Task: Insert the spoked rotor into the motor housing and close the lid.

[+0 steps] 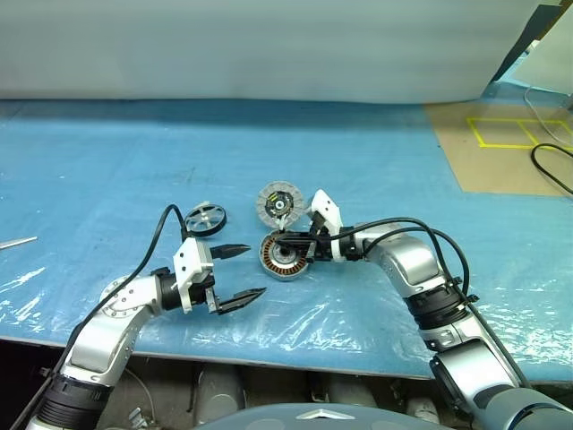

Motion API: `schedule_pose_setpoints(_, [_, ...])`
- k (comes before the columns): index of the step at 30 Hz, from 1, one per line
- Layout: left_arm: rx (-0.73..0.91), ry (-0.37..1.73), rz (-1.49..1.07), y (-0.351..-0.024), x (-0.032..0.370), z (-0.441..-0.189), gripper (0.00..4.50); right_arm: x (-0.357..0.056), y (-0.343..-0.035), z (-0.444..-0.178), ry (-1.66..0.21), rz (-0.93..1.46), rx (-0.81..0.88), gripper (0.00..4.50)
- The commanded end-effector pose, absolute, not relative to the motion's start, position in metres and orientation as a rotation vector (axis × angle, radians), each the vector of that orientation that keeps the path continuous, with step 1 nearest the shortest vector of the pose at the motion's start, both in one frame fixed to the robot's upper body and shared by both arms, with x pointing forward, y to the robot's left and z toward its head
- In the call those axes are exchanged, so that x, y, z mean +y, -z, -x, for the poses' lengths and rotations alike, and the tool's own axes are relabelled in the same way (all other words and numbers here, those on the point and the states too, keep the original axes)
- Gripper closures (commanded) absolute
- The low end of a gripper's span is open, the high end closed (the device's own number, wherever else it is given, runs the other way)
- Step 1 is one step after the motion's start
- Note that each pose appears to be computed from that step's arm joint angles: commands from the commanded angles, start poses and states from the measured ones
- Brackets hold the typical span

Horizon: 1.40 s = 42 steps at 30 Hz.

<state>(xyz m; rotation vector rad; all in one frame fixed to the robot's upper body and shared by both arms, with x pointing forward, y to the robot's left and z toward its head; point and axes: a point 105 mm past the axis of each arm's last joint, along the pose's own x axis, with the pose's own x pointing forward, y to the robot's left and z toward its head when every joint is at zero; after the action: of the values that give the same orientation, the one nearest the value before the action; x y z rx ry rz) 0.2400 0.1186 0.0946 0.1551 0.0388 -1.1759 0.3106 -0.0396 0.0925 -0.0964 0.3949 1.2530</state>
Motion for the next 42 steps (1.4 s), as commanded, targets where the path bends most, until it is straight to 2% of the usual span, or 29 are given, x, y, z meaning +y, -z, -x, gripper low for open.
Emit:
schedule_pose_setpoints(1, [0.007, 1.191, -0.172, -0.103, 0.118, -0.237, 0.0, -0.031, -0.115, -0.306, -1.309, 0.096, 0.313, 4.47])
schedule_pose_setpoints(5, [0.01, 1.191, -0.169, -0.103, 0.118, -0.237, 0.0, -0.035, -0.101, -0.304, -1.305, 0.112, 0.362, 4.47])
schedule_pose_setpoints(11, [0.009, 1.194, -0.169, -0.103, 0.116, -0.238, 0.0, -0.046, -0.051, -0.298, -1.274, 0.249, 0.505, 4.47])
schedule_pose_setpoints(14, [0.008, 1.193, -0.167, -0.104, 0.116, -0.238, 0.0, -0.049, -0.038, -0.295, -1.279, 0.287, 0.535, 4.47])
schedule_pose_setpoints(17, [0.011, 1.193, -0.168, -0.103, 0.117, -0.239, 0.0, -0.048, -0.045, -0.298, -1.273, 0.26, 0.512, 4.47])
schedule_pose_setpoints(28, [0.003, 1.191, -0.161, -0.104, 0.115, -0.24, 0.0, -0.036, -0.105, -0.305, -1.322, -0.026, 0.381, 4.47])
schedule_pose_setpoints(30, [0.004, 1.191, -0.16, -0.104, 0.114, -0.239, 0.0, -0.035, -0.105, -0.301, -1.333, -0.022, 0.387, 4.47])
schedule_pose_setpoints(39, [0.009, 1.187, -0.153, -0.103, 0.114, -0.237, 0.0, -0.046, -0.057, -0.298, -1.295, 0.234, 0.485, 4.47])
schedule_pose_setpoints(42, [0.011, 1.186, -0.156, -0.103, 0.115, -0.237, 0.0, -0.047, -0.055, -0.297, -1.295, 0.22, 0.49, 4.47])
